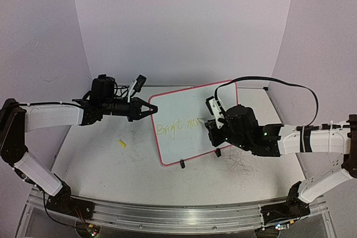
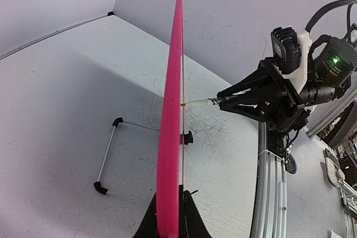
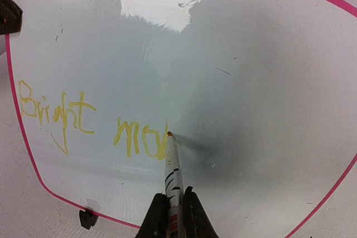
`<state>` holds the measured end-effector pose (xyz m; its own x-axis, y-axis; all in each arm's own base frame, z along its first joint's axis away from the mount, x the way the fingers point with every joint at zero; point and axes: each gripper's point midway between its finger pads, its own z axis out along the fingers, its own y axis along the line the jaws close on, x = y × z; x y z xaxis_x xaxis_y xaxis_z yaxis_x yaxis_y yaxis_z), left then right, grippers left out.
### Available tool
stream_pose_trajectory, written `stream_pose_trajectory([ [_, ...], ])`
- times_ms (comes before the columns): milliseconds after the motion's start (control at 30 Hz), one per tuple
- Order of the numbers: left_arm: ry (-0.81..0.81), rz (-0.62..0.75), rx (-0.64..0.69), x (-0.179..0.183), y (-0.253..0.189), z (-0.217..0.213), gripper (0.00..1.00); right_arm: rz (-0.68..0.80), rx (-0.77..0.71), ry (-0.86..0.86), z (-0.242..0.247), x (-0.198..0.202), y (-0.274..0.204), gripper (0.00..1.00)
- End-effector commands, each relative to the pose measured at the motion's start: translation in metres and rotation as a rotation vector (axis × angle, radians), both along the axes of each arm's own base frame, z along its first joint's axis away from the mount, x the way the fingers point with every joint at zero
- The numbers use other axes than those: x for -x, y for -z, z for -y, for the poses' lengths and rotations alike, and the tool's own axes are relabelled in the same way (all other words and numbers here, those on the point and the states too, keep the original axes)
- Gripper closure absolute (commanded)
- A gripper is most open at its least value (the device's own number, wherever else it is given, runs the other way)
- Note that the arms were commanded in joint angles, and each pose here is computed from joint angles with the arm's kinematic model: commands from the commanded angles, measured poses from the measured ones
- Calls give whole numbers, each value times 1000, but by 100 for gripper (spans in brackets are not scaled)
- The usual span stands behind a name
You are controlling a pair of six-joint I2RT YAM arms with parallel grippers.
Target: Write a sentence on the whiteboard
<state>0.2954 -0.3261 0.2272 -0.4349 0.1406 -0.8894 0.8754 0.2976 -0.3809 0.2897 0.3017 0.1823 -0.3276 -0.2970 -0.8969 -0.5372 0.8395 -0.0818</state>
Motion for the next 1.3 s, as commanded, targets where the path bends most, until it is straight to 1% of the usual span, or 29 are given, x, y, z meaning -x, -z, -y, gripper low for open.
stream_pose_trajectory([
  [0,-7,69,-87,-4,19,-3,100,11,-20,55,9,-5,-5,100],
  [500,-7,66,-90,-4,21,-2,100,-63,0,36,14,7,23,100],
  [700,-6,66,-89,-4,20,-2,100,-37,-12,44,12,2,12,100],
  [933,-6,64,-90,-3,21,-3,100,33,-70,60,6,-7,-21,100],
  [1267,-6,69,-87,-3,19,-3,100,55,-68,80,6,-14,-27,100],
])
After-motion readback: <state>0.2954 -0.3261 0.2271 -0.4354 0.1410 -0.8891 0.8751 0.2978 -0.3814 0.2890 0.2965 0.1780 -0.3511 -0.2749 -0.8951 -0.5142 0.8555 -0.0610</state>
